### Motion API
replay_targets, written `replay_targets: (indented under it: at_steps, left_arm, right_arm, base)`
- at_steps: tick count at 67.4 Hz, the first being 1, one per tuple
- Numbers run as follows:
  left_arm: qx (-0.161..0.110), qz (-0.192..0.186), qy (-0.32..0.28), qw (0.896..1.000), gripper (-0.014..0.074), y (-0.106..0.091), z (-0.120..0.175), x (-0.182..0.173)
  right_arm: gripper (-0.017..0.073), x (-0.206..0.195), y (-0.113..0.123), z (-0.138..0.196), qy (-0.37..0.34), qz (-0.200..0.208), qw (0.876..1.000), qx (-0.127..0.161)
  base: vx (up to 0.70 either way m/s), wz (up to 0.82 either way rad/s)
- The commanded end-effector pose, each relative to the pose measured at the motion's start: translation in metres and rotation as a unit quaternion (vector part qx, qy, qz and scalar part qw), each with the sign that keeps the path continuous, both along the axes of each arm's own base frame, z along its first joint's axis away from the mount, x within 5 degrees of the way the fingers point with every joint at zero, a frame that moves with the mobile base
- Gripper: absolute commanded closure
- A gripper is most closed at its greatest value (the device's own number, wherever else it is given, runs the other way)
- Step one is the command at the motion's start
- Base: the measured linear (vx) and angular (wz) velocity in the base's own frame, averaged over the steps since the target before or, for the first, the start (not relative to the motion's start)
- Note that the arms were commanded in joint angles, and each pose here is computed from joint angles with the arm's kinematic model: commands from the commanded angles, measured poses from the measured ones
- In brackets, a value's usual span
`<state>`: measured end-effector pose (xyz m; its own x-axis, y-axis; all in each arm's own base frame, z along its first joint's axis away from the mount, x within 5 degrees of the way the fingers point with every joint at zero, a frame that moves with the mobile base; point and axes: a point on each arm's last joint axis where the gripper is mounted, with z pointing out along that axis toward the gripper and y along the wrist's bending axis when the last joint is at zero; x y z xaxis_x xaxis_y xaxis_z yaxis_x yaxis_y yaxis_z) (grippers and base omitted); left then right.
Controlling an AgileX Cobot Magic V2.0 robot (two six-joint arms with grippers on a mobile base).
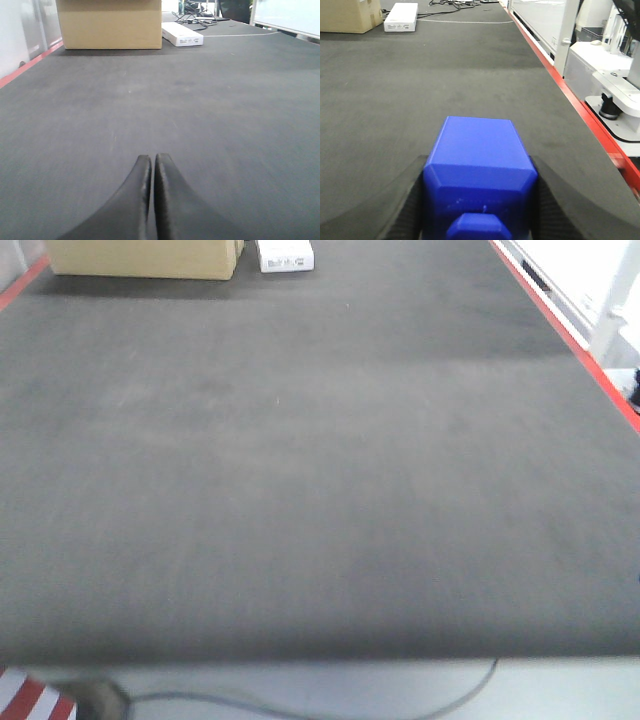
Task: Pour parts from conveyor to right shelf
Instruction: 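Drive the base away from the conveyor holding the block in the right gripper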
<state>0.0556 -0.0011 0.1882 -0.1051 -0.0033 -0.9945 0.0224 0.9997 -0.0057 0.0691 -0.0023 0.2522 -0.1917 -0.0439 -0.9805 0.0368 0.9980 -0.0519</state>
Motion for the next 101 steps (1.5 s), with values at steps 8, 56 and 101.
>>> replay_targets:
  at_steps: [8,56,101]
  left_arm:
    - [-0.006,-0.003,-0.047,0.999,0.0600,-0.0005,0.0130,-0.0008]
    - [-0.006,-0.003,-0.047,0.999,0.0600,-0.0005,0.0130,-0.0008]
    - [-0.006,-0.003,-0.047,0.999,0.0600,-0.0005,0.0130,-0.0008]
  right_arm:
    - [0.0564,0.0008,-0.0013,0.0175,-0.055,-0.006,0.998,-0.009]
    - [0.0564,0.0008,-0.0013,0.0174,-0.054,-0.006,0.998,-0.009]
    - [0.0564,0.0008,-0.0013,0.0174,-0.054,-0.006,0.998,-0.009]
  base:
    - [-0.48,0.00]
    - [-0.40,-0.04]
    - [-0.25,-0.87]
